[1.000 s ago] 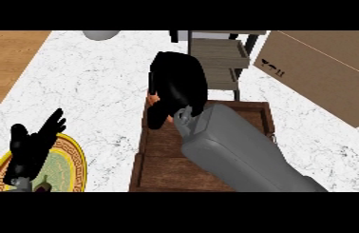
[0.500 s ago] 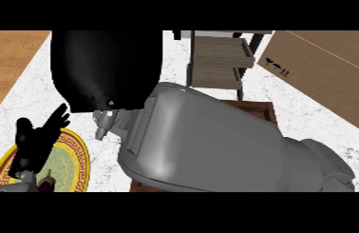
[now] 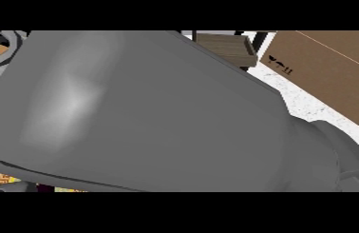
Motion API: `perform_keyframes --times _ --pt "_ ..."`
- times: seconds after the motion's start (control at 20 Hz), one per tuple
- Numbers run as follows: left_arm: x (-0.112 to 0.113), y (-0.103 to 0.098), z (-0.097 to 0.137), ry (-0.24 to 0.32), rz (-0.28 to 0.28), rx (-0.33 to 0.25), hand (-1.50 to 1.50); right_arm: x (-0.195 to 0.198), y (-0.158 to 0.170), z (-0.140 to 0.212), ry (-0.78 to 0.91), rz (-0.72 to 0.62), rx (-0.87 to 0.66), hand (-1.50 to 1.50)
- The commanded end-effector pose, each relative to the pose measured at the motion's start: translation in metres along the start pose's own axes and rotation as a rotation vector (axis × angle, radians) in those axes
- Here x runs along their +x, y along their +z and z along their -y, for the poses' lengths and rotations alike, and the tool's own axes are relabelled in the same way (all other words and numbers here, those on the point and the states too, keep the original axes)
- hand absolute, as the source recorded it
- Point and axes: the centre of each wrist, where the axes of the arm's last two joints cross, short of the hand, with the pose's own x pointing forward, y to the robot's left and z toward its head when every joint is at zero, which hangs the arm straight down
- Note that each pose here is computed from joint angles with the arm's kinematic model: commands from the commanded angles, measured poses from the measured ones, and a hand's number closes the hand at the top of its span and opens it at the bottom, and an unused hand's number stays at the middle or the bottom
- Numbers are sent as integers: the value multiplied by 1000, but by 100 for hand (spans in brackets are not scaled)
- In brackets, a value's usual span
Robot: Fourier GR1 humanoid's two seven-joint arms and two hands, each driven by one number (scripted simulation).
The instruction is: Pick the sweet potato from the tray and place it in the tiered basket
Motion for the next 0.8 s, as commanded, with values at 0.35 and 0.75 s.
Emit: perform_keyframes --times 0.35,0.75 --pt "-12 14 -20 22 15 39 0 -18 -65 -9 -76 -202 -95 150" --pt "-6 13 -17 6 30 25 0 -59 -110 -10 -248 -216 -115 150"
